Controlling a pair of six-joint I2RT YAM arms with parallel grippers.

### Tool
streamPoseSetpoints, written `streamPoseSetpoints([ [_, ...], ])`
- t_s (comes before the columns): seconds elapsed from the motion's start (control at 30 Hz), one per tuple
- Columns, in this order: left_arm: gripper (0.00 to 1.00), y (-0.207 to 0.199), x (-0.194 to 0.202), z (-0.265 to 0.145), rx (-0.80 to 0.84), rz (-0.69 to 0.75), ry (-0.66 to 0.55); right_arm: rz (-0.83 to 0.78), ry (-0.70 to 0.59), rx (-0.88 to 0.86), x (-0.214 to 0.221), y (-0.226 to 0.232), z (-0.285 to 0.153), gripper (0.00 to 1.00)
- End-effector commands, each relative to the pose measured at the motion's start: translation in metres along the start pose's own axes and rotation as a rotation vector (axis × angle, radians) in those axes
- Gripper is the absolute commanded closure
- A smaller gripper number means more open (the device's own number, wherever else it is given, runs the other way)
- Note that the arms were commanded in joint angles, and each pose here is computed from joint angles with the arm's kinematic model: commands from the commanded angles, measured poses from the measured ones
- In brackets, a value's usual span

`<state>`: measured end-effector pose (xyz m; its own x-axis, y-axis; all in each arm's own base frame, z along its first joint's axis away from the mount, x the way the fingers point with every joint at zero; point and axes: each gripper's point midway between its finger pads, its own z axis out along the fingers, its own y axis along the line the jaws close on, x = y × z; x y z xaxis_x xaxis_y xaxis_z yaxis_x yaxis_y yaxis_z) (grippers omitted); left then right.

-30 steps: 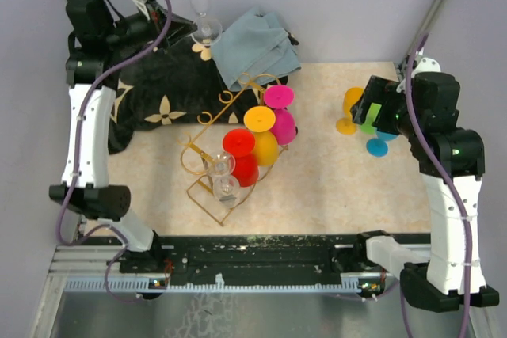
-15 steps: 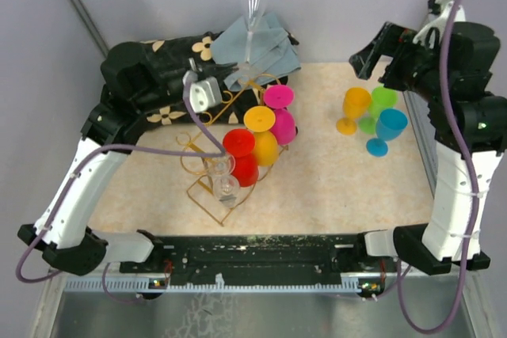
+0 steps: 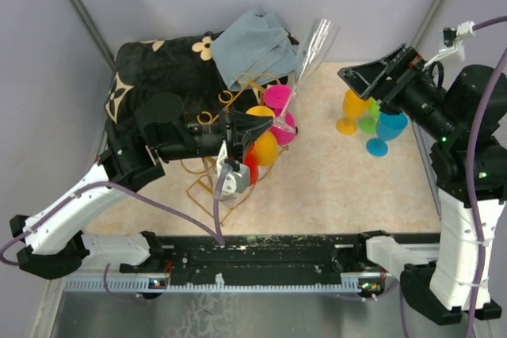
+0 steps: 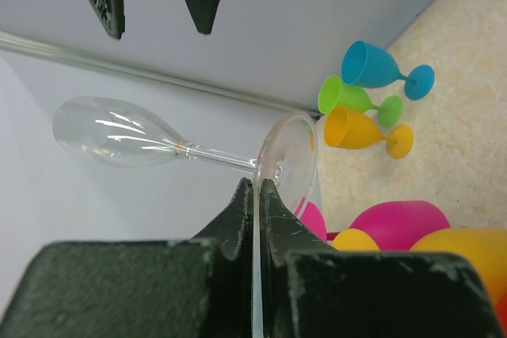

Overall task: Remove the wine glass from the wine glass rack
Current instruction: Place the wine glass at the center of the board.

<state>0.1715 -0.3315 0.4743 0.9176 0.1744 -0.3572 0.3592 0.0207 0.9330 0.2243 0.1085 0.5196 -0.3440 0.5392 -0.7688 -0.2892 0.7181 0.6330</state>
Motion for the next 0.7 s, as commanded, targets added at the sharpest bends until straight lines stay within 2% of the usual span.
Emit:
streamPoseSetpoints([
  [0.0,1.00,0.014,-0.009,0.008,-0.060,0.092,0.000,0.126,-0.060,-0.254,-0.011,0.044,0.001,0.02],
  [0.33,1.00,0.001,-0.019,0.033,-0.038,0.103,-0.032,0.154,-0.088,-0.408,-0.019,0.065,0.005,0.02],
  [0.67,1.00,-0.005,-0.030,0.041,-0.031,0.107,-0.043,0.176,-0.079,-0.425,-0.021,0.060,0.026,0.02],
])
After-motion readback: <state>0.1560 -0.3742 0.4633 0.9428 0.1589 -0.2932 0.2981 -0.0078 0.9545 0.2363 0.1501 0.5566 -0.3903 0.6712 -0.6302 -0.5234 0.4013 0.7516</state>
